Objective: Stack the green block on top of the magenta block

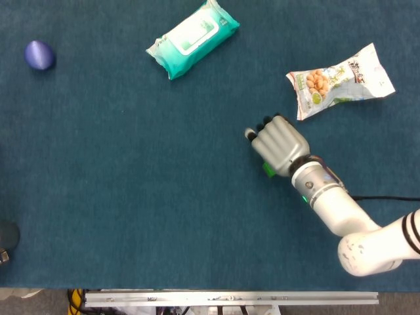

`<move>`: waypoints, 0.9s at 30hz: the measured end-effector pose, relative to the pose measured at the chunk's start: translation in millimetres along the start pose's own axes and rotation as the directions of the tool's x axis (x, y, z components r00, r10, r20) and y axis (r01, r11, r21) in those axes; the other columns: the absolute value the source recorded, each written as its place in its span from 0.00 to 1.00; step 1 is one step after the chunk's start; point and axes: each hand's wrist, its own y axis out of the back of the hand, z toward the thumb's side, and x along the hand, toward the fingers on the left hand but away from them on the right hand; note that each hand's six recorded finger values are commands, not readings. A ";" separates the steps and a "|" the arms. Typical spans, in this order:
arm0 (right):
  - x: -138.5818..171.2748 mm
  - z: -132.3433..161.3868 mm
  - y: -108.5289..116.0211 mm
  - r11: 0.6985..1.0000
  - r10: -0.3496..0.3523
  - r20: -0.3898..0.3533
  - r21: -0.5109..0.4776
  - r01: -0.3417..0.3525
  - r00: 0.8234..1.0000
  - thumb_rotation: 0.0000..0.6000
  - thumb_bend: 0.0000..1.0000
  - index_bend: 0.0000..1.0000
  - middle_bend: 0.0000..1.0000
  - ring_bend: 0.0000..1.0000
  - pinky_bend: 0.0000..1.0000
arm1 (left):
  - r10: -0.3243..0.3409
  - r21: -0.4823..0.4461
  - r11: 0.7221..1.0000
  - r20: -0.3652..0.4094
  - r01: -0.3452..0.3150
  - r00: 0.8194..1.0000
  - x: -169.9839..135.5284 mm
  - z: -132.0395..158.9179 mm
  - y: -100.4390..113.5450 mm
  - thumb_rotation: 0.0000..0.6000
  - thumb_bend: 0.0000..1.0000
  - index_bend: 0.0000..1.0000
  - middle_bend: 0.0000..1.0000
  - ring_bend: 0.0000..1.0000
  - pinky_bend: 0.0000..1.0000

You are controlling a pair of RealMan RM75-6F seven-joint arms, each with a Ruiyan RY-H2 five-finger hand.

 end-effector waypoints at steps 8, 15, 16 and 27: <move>12.4 -29.2 15.4 0.992 -0.074 0.037 -0.098 0.077 0.997 1.00 0.00 0.00 0.17 0.14 0.31 | 0.004 0.006 1.000 0.001 -0.004 1.000 4.9 2.1 1.2 1.00 0.29 0.26 0.28 0.29 0.17; 31.3 -74.5 15.7 0.973 -0.124 0.129 -0.179 0.146 0.984 1.00 0.02 0.04 0.23 0.14 0.31 | 0.020 0.013 1.000 -0.006 -0.020 1.000 11.1 1.7 5.4 1.00 0.29 0.26 0.28 0.29 0.17; 34.4 -80.9 14.9 0.969 -0.133 0.142 -0.188 0.158 0.981 1.00 0.03 0.06 0.24 0.15 0.31 | 0.023 0.013 1.000 -0.009 -0.023 1.000 11.9 1.2 5.9 1.00 0.29 0.26 0.28 0.29 0.17; 92.0 -146.8 -27.3 0.920 -0.266 0.336 -0.191 0.342 0.903 1.00 0.08 0.29 0.35 0.23 0.36 | 0.019 0.026 1.000 -0.012 -0.018 1.000 23.8 1.0 3.2 1.00 0.29 0.26 0.28 0.29 0.17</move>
